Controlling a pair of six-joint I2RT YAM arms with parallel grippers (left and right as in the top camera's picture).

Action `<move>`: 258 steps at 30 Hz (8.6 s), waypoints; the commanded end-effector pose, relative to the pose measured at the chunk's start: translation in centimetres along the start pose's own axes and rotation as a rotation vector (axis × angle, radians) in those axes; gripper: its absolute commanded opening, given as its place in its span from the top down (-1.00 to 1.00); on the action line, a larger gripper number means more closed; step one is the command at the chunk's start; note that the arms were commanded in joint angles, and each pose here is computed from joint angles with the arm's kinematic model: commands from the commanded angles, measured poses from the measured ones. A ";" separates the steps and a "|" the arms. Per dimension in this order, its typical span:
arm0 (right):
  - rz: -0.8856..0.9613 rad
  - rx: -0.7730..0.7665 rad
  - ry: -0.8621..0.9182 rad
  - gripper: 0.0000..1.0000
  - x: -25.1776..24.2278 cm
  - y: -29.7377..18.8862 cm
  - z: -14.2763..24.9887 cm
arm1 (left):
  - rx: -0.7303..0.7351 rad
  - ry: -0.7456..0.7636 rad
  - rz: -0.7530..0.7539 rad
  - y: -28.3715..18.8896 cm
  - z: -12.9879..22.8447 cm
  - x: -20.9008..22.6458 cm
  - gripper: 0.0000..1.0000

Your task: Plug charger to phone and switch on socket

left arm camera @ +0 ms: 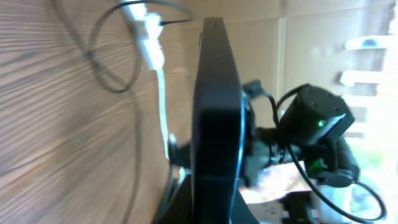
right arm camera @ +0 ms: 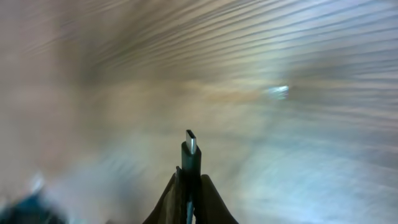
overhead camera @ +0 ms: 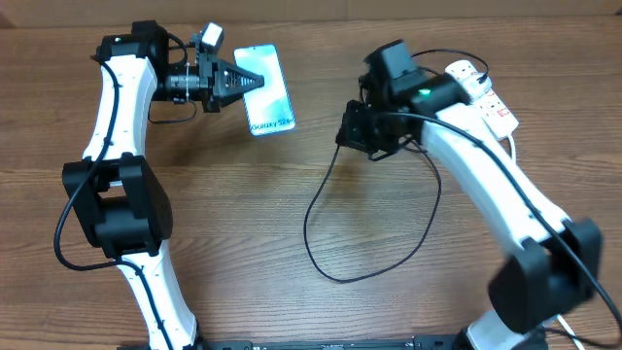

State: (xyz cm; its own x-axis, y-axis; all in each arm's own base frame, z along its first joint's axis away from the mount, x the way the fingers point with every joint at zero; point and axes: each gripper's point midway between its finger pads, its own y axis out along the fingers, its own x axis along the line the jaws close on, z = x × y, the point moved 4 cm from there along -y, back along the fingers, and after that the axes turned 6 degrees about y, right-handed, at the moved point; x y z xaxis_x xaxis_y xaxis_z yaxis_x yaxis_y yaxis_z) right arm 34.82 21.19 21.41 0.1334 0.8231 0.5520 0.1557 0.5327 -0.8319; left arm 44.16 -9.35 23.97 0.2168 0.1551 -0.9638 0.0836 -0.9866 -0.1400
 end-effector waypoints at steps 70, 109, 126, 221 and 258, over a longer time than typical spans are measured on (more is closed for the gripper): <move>-0.613 0.260 -0.325 0.93 8.2 -0.6 4.3 | 0.014 -0.021 0.159 1.7 0.1 -4.0 0.92; -0.586 0.237 -0.298 0.93 7.5 -0.3 3.4 | 0.014 -0.022 0.159 1.7 0.1 -4.0 0.92; -0.581 0.244 -0.288 0.93 7.4 -0.3 3.5 | 0.015 -0.029 0.159 1.7 0.1 -4.0 0.92; -0.605 0.307 -0.244 0.93 7.0 0.3 3.8 | 0.038 0.000 0.165 2.7 0.5 -4.3 0.92; -0.644 0.318 -0.258 0.93 6.5 -0.5 3.6 | 0.019 -0.014 0.160 1.9 0.3 -4.1 0.92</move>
State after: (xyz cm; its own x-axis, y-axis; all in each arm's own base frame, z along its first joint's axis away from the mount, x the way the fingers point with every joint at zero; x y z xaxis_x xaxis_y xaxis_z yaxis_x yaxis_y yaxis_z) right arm 32.11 27.11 25.34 -0.1233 0.3483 0.9292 -0.1576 0.9176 -0.3649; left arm 43.42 -12.22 25.14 0.1475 0.0538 -0.9876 0.0214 -0.9985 -0.0512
